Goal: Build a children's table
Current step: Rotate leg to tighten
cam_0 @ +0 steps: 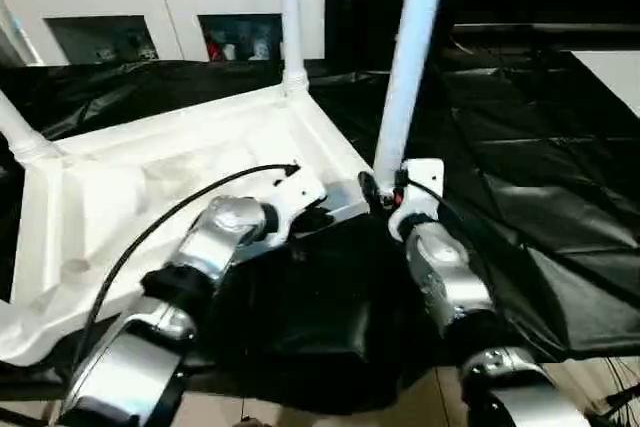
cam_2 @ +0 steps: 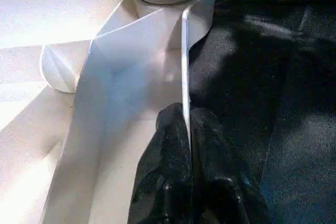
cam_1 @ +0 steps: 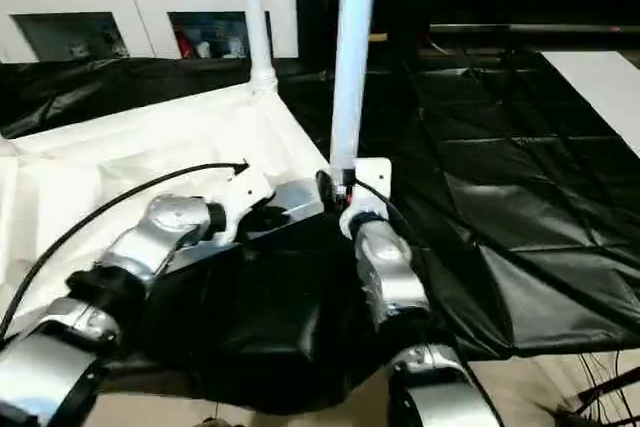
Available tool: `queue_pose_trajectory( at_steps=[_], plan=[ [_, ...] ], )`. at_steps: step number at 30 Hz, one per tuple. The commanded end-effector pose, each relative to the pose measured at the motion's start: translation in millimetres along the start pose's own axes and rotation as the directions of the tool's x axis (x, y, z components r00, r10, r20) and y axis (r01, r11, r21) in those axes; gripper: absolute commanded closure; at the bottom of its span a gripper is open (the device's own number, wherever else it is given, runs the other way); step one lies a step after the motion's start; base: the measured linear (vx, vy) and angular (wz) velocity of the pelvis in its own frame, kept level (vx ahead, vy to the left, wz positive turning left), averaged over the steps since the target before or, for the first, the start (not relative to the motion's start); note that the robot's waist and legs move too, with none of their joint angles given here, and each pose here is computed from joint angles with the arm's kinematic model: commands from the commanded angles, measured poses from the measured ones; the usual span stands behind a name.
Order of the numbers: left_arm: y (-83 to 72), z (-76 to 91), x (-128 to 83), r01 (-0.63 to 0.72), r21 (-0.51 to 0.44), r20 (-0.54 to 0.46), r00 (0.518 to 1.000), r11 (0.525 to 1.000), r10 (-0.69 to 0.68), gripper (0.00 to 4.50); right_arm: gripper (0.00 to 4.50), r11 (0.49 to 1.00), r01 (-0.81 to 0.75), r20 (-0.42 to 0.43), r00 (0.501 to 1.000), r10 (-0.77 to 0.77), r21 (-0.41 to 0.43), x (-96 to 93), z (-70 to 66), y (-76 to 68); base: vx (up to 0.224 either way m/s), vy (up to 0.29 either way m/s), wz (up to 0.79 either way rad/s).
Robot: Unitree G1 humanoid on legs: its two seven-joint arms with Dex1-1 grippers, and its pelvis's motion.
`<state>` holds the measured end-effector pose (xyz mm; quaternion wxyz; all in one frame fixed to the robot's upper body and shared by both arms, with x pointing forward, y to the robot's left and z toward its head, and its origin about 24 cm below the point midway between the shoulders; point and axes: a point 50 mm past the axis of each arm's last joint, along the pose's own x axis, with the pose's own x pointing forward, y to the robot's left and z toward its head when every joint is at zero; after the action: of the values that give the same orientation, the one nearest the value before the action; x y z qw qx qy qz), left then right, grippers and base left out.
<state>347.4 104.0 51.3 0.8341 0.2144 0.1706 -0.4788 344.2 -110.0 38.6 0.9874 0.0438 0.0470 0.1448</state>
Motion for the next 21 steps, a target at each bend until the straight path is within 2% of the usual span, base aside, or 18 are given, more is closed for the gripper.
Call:
queue_pose_trajectory(
  at_steps=[1,2,3,5,6,7,8,9,10,12,14,16,21],
  plan=[
    [4.2,-4.6,-8.0,-0.022,0.008,0.009,1.000,1.000,0.022,4.50,0.75,0.995,-0.092,0.029,0.995,0.093,-0.030,-1.5,10.2,-0.6,0.000,0.000,0.00],
    [4.2,-5.0,-8.4,-0.022,0.008,0.009,1.000,1.000,0.022,4.50,0.75,0.993,-0.115,0.024,0.993,0.116,-0.039,-2.7,10.6,-1.5,0.000,0.000,0.00],
    [3.5,-5.7,-9.1,-0.015,0.008,0.011,1.000,1.000,0.015,4.50,0.75,0.982,-0.167,0.008,0.986,0.169,-0.090,-7.0,10.5,-6.5,0.000,0.000,0.00],
    [-0.1,-6.4,-11.6,0.029,0.011,0.030,0.999,1.000,-0.029,4.50,0.75,0.919,-0.352,-0.059,0.936,0.347,-0.180,-21.7,11.0,-18.1,0.000,0.000,0.00],
    [-0.1,-6.4,-11.6,0.029,0.011,0.030,0.999,1.000,-0.029,4.50,0.75,0.919,-0.352,-0.059,0.936,0.347,-0.180,-21.7,11.0,-18.1,0.000,0.000,0.00],
    [-3.6,-6.0,-12.7,0.072,0.017,0.046,0.996,0.997,-0.073,4.50,0.75,0.885,-0.421,-0.085,0.907,0.412,-0.198,-28.0,11.8,-22.4,0.000,0.000,0.00],
    [-5.0,-5.7,-13.1,0.090,0.022,0.052,0.995,0.996,-0.091,4.50,0.75,0.875,-0.440,-0.091,0.898,0.430,-0.203,-29.9,12.3,-23.9,0.000,0.000,0.00],
    [-8.9,-5.5,-14.9,0.140,0.034,0.060,0.988,0.990,-0.142,4.50,0.75,0.849,-0.488,-0.109,0.873,0.476,-0.201,-34.4,13.6,-27.4,0.000,0.000,0.00],
    [-8.9,-5.5,-14.9,0.140,0.034,0.060,0.988,0.990,-0.142,4.50,0.75,0.849,-0.488,-0.109,0.873,0.476,-0.201,-34.4,13.6,-27.4,0.000,0.000,0.00],
    [-18.0,-5.5,-20.6,0.261,0.060,0.069,0.962,0.964,-0.265,4.50,0.75,0.782,-0.593,-0.156,0.805,0.573,-0.192,-43.8,16.7,-32.9,0.000,0.000,0.00],
    [-23.3,-4.9,-24.5,0.330,0.066,0.076,0.939,0.942,-0.334,4.50,0.75,0.737,-0.644,-0.181,0.765,0.618,-0.206,-48.6,18.7,-34.5,0.000,0.000,0.00],
    [-29.5,-5.4,-28.9,0.400,0.056,0.068,0.913,0.915,-0.403,4.50,0.75,0.687,-0.706,-0.215,0.708,0.673,-0.175,-55.7,19.8,-36.2,0.000,0.000,0.00],
    [-29.8,-6.9,-31.7,0.418,0.066,0.040,0.906,0.906,-0.421,4.50,0.75,0.573,-0.809,-0.301,0.582,0.755,-0.130,-68.6,19.2,-38.9,0.000,0.000,0.00]
  ],
)
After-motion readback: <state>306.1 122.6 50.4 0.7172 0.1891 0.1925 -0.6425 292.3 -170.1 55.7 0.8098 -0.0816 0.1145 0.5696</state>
